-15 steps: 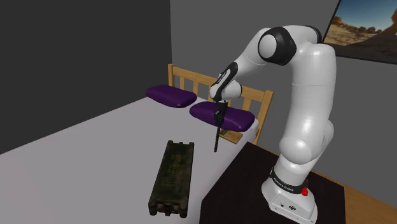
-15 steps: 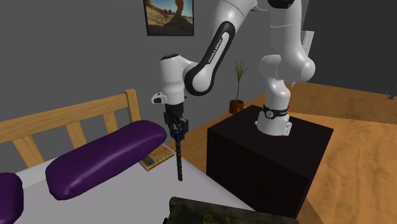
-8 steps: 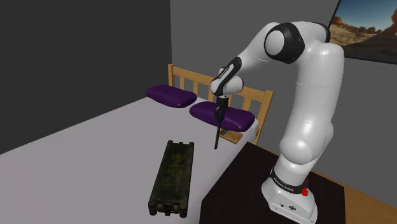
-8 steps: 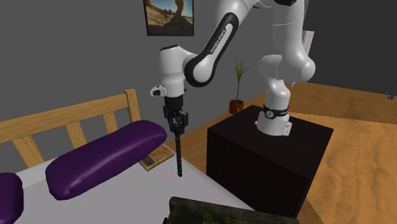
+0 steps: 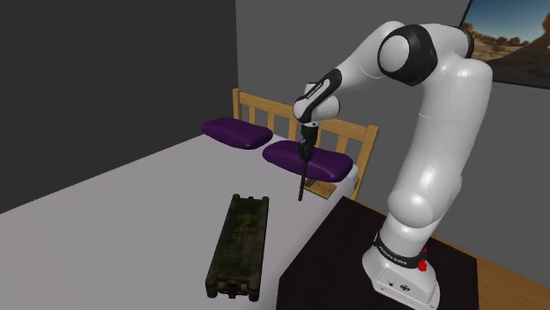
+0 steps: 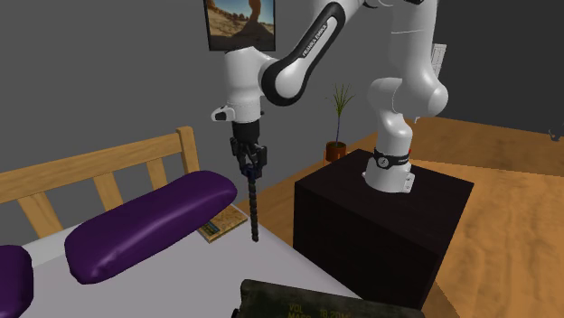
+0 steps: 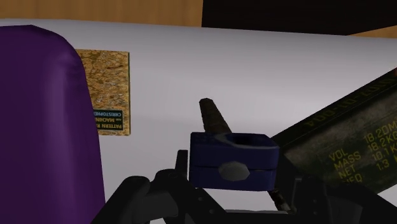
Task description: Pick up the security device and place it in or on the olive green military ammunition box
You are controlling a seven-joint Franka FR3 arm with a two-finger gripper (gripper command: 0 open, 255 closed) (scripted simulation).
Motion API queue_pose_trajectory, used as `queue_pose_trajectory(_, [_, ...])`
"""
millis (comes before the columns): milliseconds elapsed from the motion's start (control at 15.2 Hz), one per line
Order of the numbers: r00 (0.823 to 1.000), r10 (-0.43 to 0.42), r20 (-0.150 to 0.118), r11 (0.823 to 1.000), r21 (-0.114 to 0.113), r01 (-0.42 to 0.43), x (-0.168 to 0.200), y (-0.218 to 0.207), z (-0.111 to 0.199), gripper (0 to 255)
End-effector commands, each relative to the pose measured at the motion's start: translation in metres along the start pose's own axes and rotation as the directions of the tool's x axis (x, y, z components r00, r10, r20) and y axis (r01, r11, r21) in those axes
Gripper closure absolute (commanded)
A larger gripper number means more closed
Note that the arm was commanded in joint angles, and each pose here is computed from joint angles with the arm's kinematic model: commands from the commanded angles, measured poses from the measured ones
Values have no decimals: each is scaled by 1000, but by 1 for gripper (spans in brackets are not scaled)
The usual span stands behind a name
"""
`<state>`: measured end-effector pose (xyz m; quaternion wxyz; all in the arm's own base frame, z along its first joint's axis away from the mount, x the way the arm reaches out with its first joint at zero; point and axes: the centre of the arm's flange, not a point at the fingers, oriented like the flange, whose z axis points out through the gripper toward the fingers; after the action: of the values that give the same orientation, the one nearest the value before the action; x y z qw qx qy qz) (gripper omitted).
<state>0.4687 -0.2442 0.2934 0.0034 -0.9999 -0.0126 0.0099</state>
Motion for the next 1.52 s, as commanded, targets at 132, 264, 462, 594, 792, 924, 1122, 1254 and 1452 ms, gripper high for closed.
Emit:
queue_pose_trajectory(132, [1000, 0, 0, 1000, 0, 0, 0, -1, -21, 255])
queue_pose_trajectory(264, [1000, 0, 0, 1000, 0, 0, 0, -1, -31, 255])
queue_pose_trajectory(462, [1000, 0, 0, 1000, 0, 0, -1, -1, -47, 255])
queue_pose_trajectory(594, [1000, 0, 0, 1000, 0, 0, -1, -1, -58, 255])
queue_pose_trajectory(792, [1000, 0, 0, 1000, 0, 0, -1, -1, -74, 255])
queue_pose_trajectory(924, [1000, 0, 0, 1000, 0, 0, -2, -2, -84, 255])
queue_pose_trajectory(1122, [1000, 0, 0, 1000, 0, 0, -2, -2, -97, 255])
queue_pose_trajectory(1254, [1000, 0, 0, 1000, 0, 0, 4, -26, -106, 255])
queue_pose_trajectory(1452, [1000, 0, 0, 1000, 0, 0, 11, -62, -120, 255])
